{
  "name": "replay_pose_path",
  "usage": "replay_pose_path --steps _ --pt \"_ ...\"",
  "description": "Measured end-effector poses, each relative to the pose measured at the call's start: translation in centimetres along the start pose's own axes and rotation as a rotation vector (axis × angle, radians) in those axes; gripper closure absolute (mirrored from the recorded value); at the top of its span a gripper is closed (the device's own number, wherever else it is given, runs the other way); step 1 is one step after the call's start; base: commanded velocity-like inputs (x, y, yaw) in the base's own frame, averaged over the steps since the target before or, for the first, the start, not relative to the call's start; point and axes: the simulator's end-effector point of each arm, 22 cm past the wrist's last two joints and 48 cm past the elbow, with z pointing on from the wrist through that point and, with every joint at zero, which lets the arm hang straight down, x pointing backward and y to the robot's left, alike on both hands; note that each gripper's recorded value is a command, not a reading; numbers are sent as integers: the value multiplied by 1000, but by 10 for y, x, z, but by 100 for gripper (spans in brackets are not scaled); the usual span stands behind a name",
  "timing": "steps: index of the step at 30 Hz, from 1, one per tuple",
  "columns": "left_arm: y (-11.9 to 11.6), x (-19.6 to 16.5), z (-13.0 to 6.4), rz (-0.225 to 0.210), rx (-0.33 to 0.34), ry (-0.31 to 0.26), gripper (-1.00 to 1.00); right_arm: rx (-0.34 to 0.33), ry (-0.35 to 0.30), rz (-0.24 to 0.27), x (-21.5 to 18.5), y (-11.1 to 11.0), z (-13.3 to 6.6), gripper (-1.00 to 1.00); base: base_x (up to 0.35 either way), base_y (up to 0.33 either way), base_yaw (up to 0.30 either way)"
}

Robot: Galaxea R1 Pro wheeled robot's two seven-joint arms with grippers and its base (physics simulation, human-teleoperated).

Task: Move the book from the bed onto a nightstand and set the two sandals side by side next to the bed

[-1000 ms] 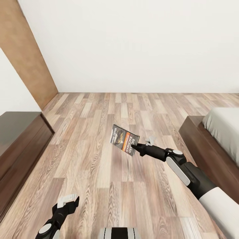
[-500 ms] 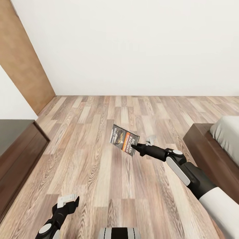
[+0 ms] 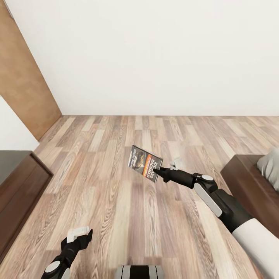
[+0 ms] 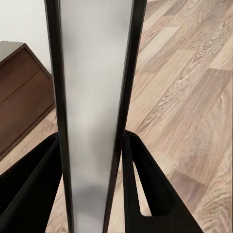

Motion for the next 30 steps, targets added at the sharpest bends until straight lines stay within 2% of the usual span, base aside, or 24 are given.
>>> replay_pose_path --steps 10,20,30 --pt "0 0 0 0 0 0 -100 -1 1 0 0 0 0 100 335 23 -36" --pt "0 -1 0 0 1 -1 -100 -1 0 0 0 0 0 100 331 1 -207" --pt "-1 -8 -1 -14 -1 -18 -100 1 0 0 0 -1 0 100 83 20 -274"
